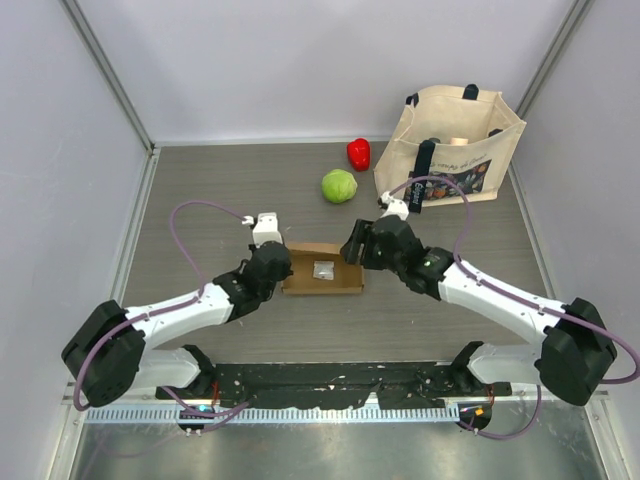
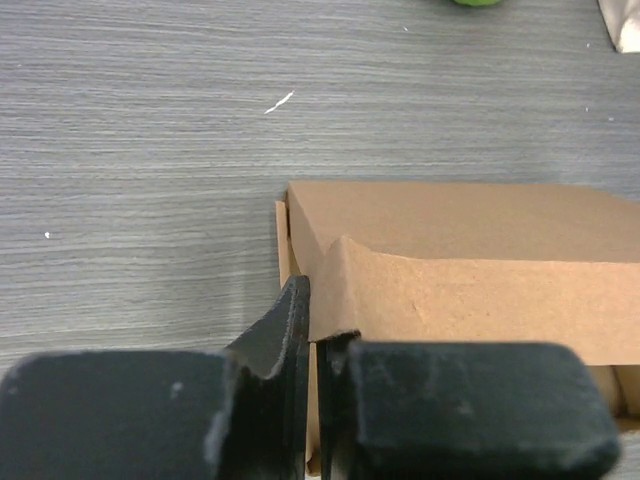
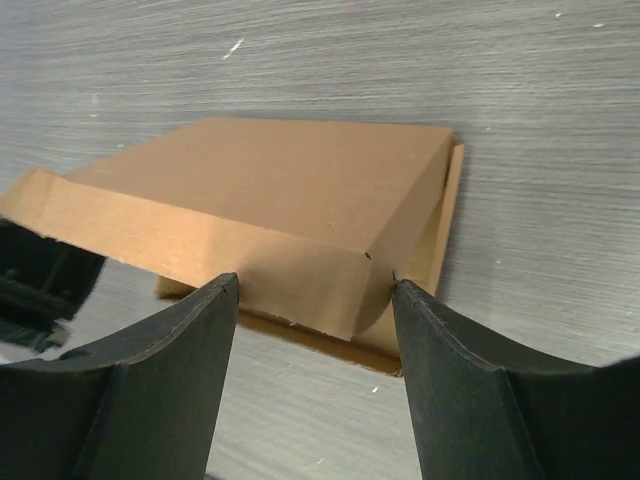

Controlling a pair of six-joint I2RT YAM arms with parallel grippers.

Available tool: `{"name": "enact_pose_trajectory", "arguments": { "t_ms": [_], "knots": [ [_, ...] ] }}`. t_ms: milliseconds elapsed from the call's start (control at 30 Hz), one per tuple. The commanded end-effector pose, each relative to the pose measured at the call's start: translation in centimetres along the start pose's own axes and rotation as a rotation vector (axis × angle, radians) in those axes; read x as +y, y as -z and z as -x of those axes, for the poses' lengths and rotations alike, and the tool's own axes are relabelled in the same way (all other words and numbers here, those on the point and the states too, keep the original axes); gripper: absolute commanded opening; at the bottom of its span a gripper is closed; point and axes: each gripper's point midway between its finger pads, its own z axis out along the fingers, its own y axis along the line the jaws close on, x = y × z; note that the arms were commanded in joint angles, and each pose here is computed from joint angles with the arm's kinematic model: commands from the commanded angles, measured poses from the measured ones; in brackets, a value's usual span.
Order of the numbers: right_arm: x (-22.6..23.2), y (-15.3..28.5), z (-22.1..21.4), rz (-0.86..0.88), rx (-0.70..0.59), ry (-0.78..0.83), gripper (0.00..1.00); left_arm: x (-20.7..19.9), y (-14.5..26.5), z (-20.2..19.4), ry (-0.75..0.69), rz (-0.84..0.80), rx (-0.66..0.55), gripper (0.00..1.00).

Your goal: Fold the paper box

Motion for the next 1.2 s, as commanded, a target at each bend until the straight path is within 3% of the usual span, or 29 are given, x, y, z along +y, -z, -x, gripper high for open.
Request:
{"name": "enact_pose_trajectory", "arguments": {
  "t_ms": [0,133,267,367,567,600,633,700,733,800,867,1000,1167],
  "knots": [
    [-1.2,-1.3,-0.3,-0.062,-0.153,0.140,0.67,-0.1,0.6,-1.2,-0.027,-0.011,0.031,0.10],
    [-2.9,-1.9,-1.7,-0.083,-0.175,0.155,0.67,-0.8,1.7,-1.6,-0.027,-0.079,0.048,0.29],
    [-3.0,-2.1,-2.0,-0.082,-0.167,0.176,0.66,-1.5,4.1,-2.6,-0.020,-0.210,0.091,0.58],
    [-2.8,-1.9,-1.9,-0.075,-0.164,0.193,0.67,-1.2,6.5,-2.4,-0.006,-0.273,0.108,0.63],
    [-2.2,-1.1,-2.3,-0.046,-0.112,0.242,0.67,-3.1,10.0,2.0,0.023,-0.387,0.082,0.59],
    [-2.1,-0.9,-2.1,-0.038,-0.118,0.242,0.67,-4.3,10.5,4.6,0.044,-0.410,0.054,0.59],
    [-2.0,-0.7,-2.1,-0.030,-0.115,0.240,0.67,-5.0,9.5,4.5,0.031,-0.398,0.087,0.59],
    [-1.7,-0.5,-2.1,-0.018,-0.109,0.248,0.67,-6.9,8.9,8.2,0.068,-0.427,0.043,0.59],
    [-1.3,-0.4,-1.8,-0.012,-0.108,0.246,0.67,-8.1,7.2,7.2,0.064,-0.432,0.095,0.58],
    [-1.3,-0.1,-2.0,-0.015,-0.090,0.244,0.67,-9.7,5.1,9.4,0.122,-0.476,0.071,0.55],
    [-0.9,0.2,-2.0,-0.002,-0.069,0.240,0.67,-11.1,2.1,7.5,0.146,-0.507,0.156,0.48],
    [-0.8,0.9,-2.6,0.019,-0.037,0.227,0.67,-10.8,-3.1,5.4,0.202,-0.489,0.182,0.43],
    [-0.3,2.4,-1.6,0.075,-0.088,0.166,0.71,-10.0,-4.1,1.0,0.236,-0.502,0.243,0.41]
  ]
}}
